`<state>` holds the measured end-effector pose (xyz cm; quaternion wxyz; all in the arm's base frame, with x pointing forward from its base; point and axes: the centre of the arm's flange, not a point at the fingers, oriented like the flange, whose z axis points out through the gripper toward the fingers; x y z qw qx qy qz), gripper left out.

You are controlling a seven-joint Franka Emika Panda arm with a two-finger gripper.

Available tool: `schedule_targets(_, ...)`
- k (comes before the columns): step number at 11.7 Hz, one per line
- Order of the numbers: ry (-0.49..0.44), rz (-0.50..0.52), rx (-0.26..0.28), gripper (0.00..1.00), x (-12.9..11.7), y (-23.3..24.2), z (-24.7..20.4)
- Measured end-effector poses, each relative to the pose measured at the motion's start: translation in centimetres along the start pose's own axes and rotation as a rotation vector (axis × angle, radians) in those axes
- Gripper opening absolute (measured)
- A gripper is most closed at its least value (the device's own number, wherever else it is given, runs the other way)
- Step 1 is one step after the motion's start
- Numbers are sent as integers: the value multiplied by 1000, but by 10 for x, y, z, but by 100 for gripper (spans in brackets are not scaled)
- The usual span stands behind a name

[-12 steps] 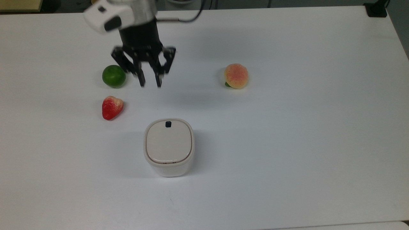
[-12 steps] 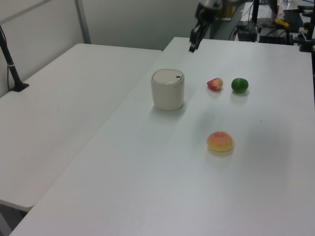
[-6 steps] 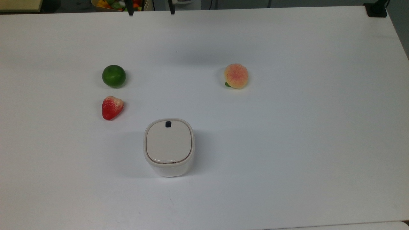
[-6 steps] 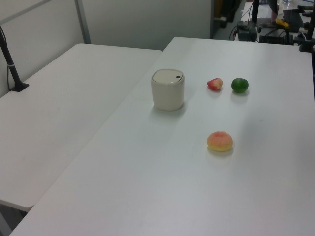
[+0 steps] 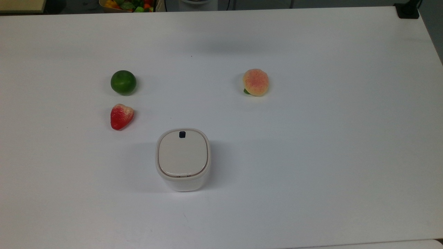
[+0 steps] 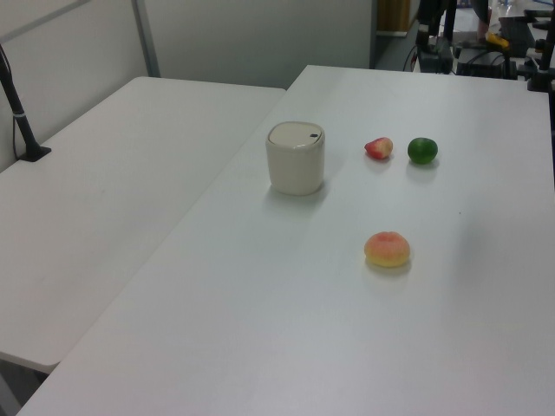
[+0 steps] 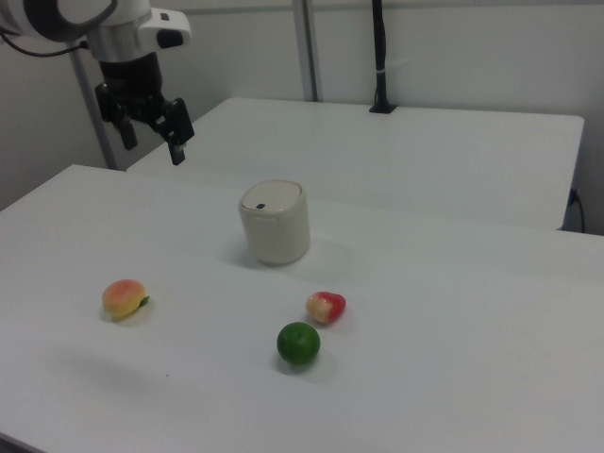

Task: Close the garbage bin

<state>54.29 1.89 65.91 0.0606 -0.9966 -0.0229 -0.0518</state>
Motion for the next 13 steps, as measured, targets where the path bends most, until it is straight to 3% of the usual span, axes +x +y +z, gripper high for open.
schedule_targets(5,57,-16,0,100,9,-4,10)
schedule_targets(13,54,-16,-1,100,11,-3,16)
